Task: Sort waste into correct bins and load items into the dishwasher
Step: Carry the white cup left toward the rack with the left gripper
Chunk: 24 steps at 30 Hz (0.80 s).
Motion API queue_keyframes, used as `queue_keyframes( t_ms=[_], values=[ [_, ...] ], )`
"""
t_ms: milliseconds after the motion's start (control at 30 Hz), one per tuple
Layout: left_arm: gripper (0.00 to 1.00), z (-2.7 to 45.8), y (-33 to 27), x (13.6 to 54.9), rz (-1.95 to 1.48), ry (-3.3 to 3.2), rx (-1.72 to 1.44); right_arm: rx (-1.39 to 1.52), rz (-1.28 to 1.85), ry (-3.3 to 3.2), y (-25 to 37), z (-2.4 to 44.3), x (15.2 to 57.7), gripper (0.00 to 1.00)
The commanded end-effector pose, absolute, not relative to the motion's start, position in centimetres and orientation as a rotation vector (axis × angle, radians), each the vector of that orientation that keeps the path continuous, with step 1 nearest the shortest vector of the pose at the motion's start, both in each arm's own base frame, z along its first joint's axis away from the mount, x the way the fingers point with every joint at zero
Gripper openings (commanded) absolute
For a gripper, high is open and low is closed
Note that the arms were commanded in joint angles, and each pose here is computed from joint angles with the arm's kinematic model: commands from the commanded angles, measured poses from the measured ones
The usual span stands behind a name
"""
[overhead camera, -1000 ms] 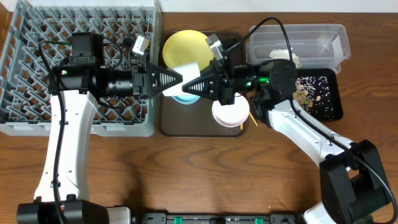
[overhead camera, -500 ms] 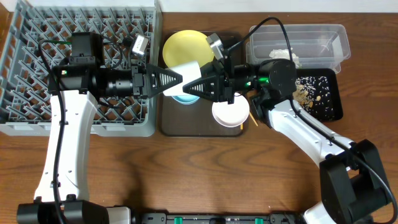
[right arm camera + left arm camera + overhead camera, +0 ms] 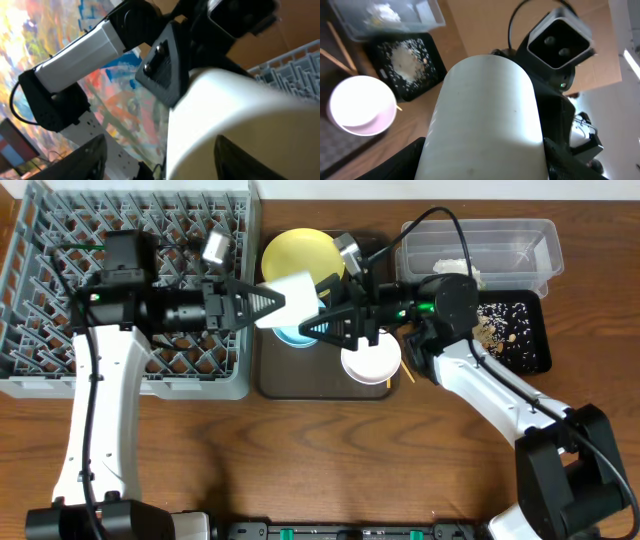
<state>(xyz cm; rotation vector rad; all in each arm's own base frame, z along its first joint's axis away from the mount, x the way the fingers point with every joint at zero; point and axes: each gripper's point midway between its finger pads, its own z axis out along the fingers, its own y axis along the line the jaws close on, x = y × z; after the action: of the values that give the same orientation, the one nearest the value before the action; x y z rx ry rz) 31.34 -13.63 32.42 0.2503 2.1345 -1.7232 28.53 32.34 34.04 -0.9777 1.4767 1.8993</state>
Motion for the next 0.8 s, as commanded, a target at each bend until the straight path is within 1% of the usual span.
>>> queue_keyframes(
  t_ms=[0, 100, 133, 167, 200, 233, 400, 533, 633, 767],
  values=[
    [0.45, 31.9, -12.3, 32.0, -1.671, 2.15, 0.195, -0.98, 1.87, 1.482, 31.1, 34.4, 29.4, 0.7],
    [0.46, 30.2, -10.8, 33.0, -1.537, 2.239, 0.107, -0.954, 1.874, 1.535, 30.3, 33.8, 30.2, 0.73],
    [0.45, 29.5, -10.2, 33.4, -1.483, 2.274, 0.073, -0.957, 1.871, 1.546, 30.1, 33.5, 30.3, 0.77],
    [0.45, 28.7, -9.7, 33.7, -1.424, 2.314, 0.033, -0.957, 1.869, 1.562, 29.8, 33.2, 30.5, 0.84],
    [0.45, 28.0, -9.1, 34.0, -1.367, 2.349, -0.004, -0.953, 1.87, 1.58, 29.7, 32.8, 30.7, 0.97],
    [0.45, 27.3, -8.6, 34.3, -1.301, 2.384, -0.035, -0.948, 1.871, 1.597, 29.6, 32.5, 30.9, 0.99],
    [0.46, 25.5, -5.9, 35.6, -1.019, 2.483, -0.143, -0.91, 1.872, 1.694, 29.8, 30.0, 31.6, 0.99],
    [0.45, 25.5, -3.8, 36.1, -0.826, 2.519, -0.208, -0.839, 1.846, 1.794, 29.9, 27.4, 32.4, 0.99],
    [0.46, 25.8, -1.9, 35.9, -0.653, 2.558, -0.26, -0.734, 1.784, 1.918, 29.9, 24.8, 33.4, 0.99],
    [0.46, 26.3, 1.2, 34.6, -0.39, 2.622, -0.342, -0.544, 1.637, 2.129, 29.5, 20.8, 34.9, 0.99]
  ],
)
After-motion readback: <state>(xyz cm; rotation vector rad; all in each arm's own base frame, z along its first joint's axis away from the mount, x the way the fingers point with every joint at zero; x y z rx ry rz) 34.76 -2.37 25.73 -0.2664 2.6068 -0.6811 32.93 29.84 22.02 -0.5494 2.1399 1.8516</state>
